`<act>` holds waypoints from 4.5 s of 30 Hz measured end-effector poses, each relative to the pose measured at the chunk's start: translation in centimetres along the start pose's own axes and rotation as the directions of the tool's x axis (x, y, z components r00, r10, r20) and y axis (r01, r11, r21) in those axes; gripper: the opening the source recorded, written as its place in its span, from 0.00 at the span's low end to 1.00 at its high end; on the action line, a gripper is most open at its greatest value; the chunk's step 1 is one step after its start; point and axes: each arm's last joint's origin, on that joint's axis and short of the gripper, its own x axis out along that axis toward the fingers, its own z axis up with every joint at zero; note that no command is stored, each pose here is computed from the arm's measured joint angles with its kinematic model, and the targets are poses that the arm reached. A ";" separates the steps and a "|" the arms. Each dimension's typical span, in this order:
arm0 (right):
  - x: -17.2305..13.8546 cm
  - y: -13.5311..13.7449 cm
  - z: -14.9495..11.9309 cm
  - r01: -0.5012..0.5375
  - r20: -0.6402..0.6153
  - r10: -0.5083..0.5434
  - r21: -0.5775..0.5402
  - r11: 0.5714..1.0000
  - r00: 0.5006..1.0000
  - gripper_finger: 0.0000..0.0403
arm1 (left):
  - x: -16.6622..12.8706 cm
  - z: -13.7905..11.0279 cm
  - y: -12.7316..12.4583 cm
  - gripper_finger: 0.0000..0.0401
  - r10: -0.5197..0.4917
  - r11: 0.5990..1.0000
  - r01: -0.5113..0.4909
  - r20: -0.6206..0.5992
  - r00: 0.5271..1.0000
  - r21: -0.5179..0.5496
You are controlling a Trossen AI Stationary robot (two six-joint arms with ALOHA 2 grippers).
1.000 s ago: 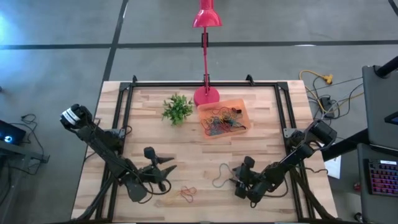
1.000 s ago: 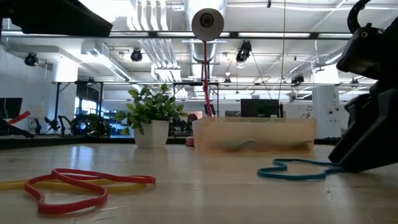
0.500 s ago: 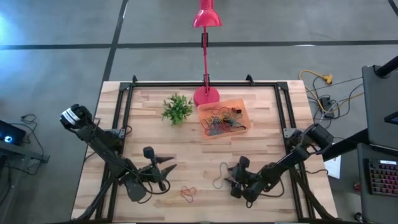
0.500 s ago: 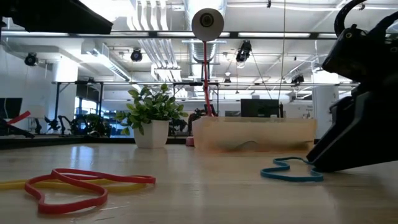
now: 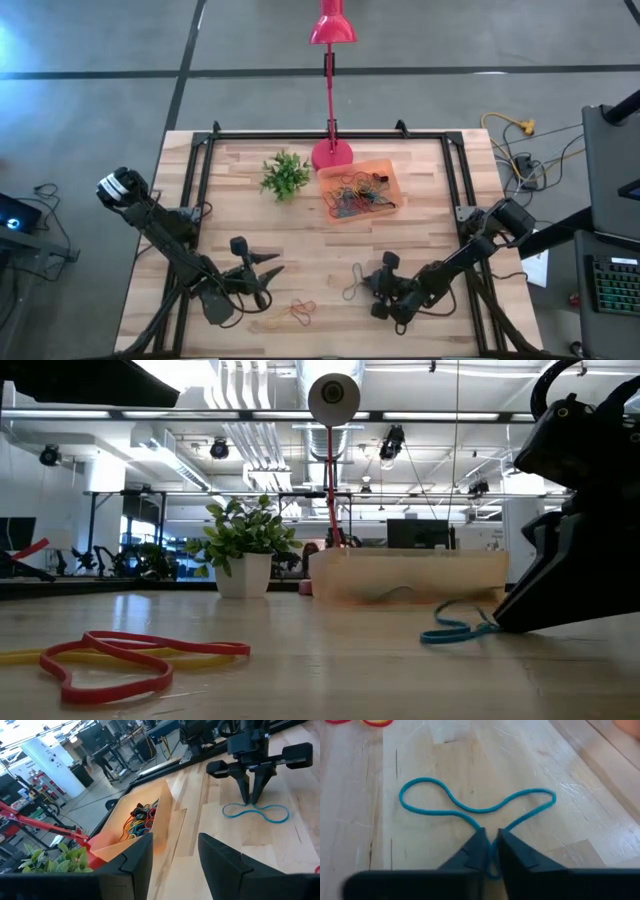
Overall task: Pick and place rubber bands into bin
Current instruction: Put the blue rubberband into the orange container, then put the red rubberband into the orange container
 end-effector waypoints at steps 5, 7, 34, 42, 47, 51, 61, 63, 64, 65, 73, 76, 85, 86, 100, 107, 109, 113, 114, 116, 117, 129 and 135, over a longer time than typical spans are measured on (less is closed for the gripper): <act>-0.1 0.0 0.1 0.007 0.013 -0.006 -0.025 1.000 1.000 0.03 | 0.0 0.0 0.0 0.35 -0.002 1.000 0.002 0.002 1.000 -0.004; -0.2 0.0 0.3 0.011 0.027 -0.010 -0.042 0.999 1.000 0.02 | 0.0 0.0 0.0 0.35 -0.006 1.000 0.006 0.003 1.000 -0.009; -3.2 1.5 6.0 0.292 0.185 -0.242 -0.325 0.900 0.953 0.02 | 0.0 -0.6 -0.2 0.35 -0.051 0.995 0.050 -0.007 0.999 -0.087; -4.4 2.0 8.2 0.374 0.206 -0.317 -0.378 0.847 0.926 0.02 | 0.0 -0.5 -0.2 0.35 -0.053 0.992 0.052 -0.001 0.999 -0.116; -5.6 2.4 10.0 0.441 0.243 -0.370 -0.407 0.800 0.897 0.02 | 0.0 -0.5 -0.2 0.35 -0.053 0.992 0.053 -0.001 0.999 -0.117; -6.5 2.4 11.8 0.480 0.251 -0.409 -0.432 0.764 0.877 0.02 | 0.0 -0.4 -0.2 0.35 -0.053 0.992 0.053 0.000 0.999 -0.118; -7.6 -0.2 15.4 0.554 0.221 -0.515 -0.455 0.697 0.828 0.02 | 0.0 -0.4 -0.2 0.35 -0.054 0.992 0.054 -0.001 0.999 -0.118; -7.6 -1.3 15.8 0.567 0.212 -0.533 -0.438 0.698 0.819 0.02 | 0.0 -0.4 -0.2 0.35 -0.057 0.991 0.056 0.000 0.998 -0.121; -7.5 -1.9 16.0 0.574 0.206 -0.543 -0.432 0.696 0.814 0.02 | 0.0 -0.4 -0.2 0.35 -0.060 0.991 0.059 0.000 0.998 -0.122; -7.5 -2.6 16.1 0.581 0.200 -0.554 -0.421 0.697 0.808 0.02 | 0.0 -0.4 -0.2 0.35 -0.065 0.990 0.065 -0.001 0.998 -0.122; -8.4 -8.6 16.5 0.640 0.139 -0.628 -0.259 0.723 0.766 0.02 | 0.0 -0.6 -0.2 0.35 -0.078 0.990 0.077 -0.004 0.997 -0.121; -9.1 -10.9 16.3 0.651 0.109 -0.642 -0.177 0.739 0.759 0.02 | 0.0 -0.8 -0.2 0.35 -0.079 0.988 0.079 0.000 0.997 -0.130; -9.2 -15.6 14.9 0.629 0.104 -0.625 -0.001 0.778 0.774 0.02 | 0.0 -0.9 -0.2 0.35 -0.078 0.988 0.078 0.005 0.997 -0.135; -9.0 -16.0 14.9 0.617 0.103 -0.615 0.014 0.787 0.782 0.02 | 0.0 -0.9 -0.2 0.35 -0.078 0.988 0.078 0.005 0.997 -0.135; -5.2 -20.9 14.5 0.531 -0.041 -0.534 0.189 0.826 0.845 0.02 | 0.0 -1.1 -0.2 0.35 -0.077 0.988 0.077 0.004 0.997 -0.135; -4.1 -21.3 14.4 0.469 -0.096 -0.459 0.216 0.856 0.883 0.05 | 0.0 -1.1 -0.2 0.35 -0.076 0.988 0.076 0.004 0.997 -0.132; -3.8 -21.2 14.3 0.440 -0.111 -0.426 0.204 0.875 0.898 0.10 | 0.0 -1.1 -0.2 0.35 -0.076 0.988 0.076 0.004 0.997 -0.132; -3.7 -21.1 14.3 0.432 -0.113 -0.418 0.207 0.878 0.902 0.22 | 0.0 -1.1 -0.2 0.35 -0.076 0.988 0.076 0.005 0.997 -0.135; -3.7 -21.1 14.3 0.432 -0.111 -0.417 0.216 0.876 0.902 0.25 | 0.0 -1.1 -0.2 0.35 -0.076 0.988 0.076 0.005 0.997 -0.136; -3.8 -21.2 14.3 0.431 -0.109 -0.417 0.228 0.873 0.902 0.32 | 0.0 -1.1 -0.2 0.35 -0.075 0.988 0.075 0.005 0.997 -0.136; -3.8 -21.1 14.4 0.429 -0.106 -0.415 0.230 0.874 0.903 0.34 | 0.0 -1.1 -0.2 0.35 -0.076 0.988 0.075 0.005 0.997 -0.137; -4.2 -18.6 14.7 0.212 -0.066 -0.204 0.167 0.963 0.977 0.51 | 0.3 -1.0 -0.2 0.35 -0.096 0.985 0.095 -0.002 0.995 -0.143; -5.5 -14.0 14.4 0.027 0.018 -0.027 0.026 0.999 0.999 0.51 | 0.3 -1.1 -0.3 0.35 -0.146 0.970 0.141 -0.009 0.989 -0.197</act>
